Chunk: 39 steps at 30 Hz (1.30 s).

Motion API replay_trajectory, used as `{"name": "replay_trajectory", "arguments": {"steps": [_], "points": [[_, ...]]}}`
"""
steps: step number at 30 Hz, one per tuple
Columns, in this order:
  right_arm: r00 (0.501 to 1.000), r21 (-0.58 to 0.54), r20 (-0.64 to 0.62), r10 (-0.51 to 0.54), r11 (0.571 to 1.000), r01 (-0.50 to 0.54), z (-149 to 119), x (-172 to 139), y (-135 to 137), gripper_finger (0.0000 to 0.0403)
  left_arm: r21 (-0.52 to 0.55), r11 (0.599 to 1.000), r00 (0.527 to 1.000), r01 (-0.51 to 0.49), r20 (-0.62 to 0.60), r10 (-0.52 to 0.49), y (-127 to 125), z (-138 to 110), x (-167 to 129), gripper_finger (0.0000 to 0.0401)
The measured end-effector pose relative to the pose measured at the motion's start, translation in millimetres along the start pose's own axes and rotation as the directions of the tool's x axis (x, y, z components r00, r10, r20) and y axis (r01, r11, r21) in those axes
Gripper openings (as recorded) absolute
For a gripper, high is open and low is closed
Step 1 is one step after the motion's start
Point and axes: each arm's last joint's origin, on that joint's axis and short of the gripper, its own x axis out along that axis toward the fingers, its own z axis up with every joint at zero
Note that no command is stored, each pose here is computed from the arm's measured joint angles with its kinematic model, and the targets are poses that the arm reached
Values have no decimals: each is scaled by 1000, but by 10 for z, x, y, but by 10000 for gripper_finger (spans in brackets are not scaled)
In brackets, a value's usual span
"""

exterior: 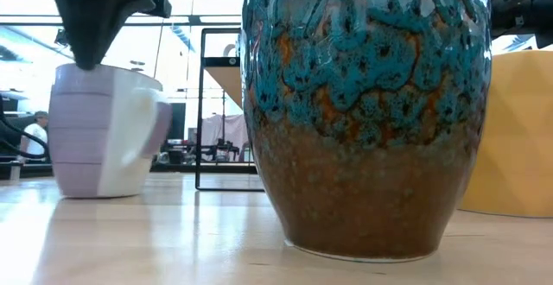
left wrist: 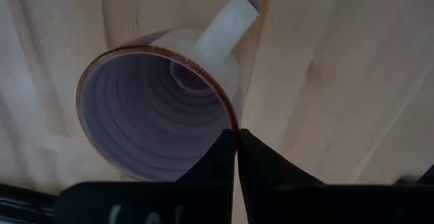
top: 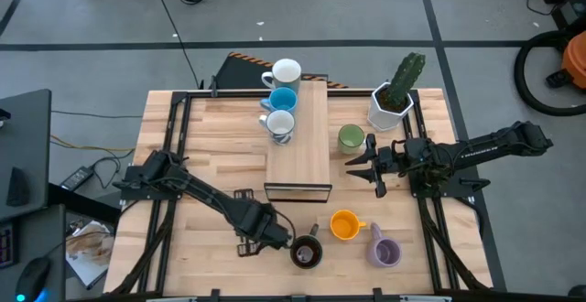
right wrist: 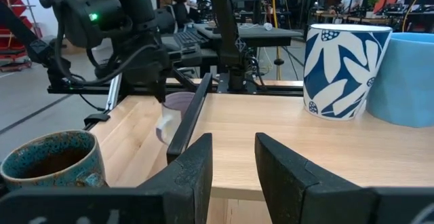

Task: Place coffee mugs
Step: Put the purple patterned mug on the shelf

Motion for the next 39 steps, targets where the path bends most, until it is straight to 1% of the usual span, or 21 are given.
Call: {"name": "replay_trajectory", "arguments": {"steps": [5, 7, 12, 17, 20, 22, 24, 26, 28, 29, 31, 33, 35, 36, 39], "points": [[1000, 0, 0, 0, 1000, 0, 0, 0, 0, 117, 184, 983, 999, -21, -23, 25, -89, -105, -5, 17], [1000, 0, 0, 0, 1000, 0, 0, 0, 0, 117, 211, 977, 999, -25, -27, 32, -116, -135, -7, 18], [1000, 0, 0, 1, 1000, -1, 0, 0, 0, 117, 212, 977, 1000, -15, -22, 20, -171, -165, -8, 39], [1000, 0, 2, 12, 1000, -12, 2, 0, 14, 117, 186, 982, 1000, -11, -21, 15, -202, -185, -9, 79], [1000, 0, 9, 13, 1000, -13, 8, 0, 16, 117, 152, 988, 998, 38, -64, -28, -218, -207, -17, 102], [1000, 0, 9, 13, 1000, -13, 8, 0, 16, 117, 97, 993, 995, 72, -80, -64, -207, -193, -59, 110], [1000, 0, 9, 12, 1000, -12, 9, 0, 16, 117, 27, 997, 995, 78, -65, -76, -174, -159, -130, 113], [1000, 0, 9, 12, 1000, -12, 9, 0, 16, 117, -59, 996, 997, 65, -28, -67, -126, -115, -216, 112], [1000, 0, 11, 13, 1000, -13, 10, 0, 16, 117, -184, 982, 999, 38, 38, -32, -77, -61, -285, 109], [1000, 0, 11, 13, 1000, -13, 10, 0, 16, 117, -258, 966, 997, 21, 80, 0, -54, -33, -309, 107], [1000, 0, 10, 12, 1000, -12, 10, 0, 16, 117, -404, 914, 986, 24, 161, 45, -31, 27, -328, 106], [1000, 0, 9, 12, 1000, -12, 9, 0, 16, 117, -524, 850, 979, 48, 194, 65, -10, 64, -328, 106], [1000, 0, 9, 10, 1000, -10, 8, 0, 15, 117, -605, 793, 978, 77, 200, 58, 11, 94, -306, 106], [1000, -1, 8, 9, 1000, -9, 8, 0, 15, 117, -626, 775, 979, 84, 195, 52, 19, 104, -286, 106], [1000, -7, 8, 9, 1000, -9, 8, 0, 15, 117, -635, 768, 987, 85, 161, 24, 2, 100, -214, 111]]}}
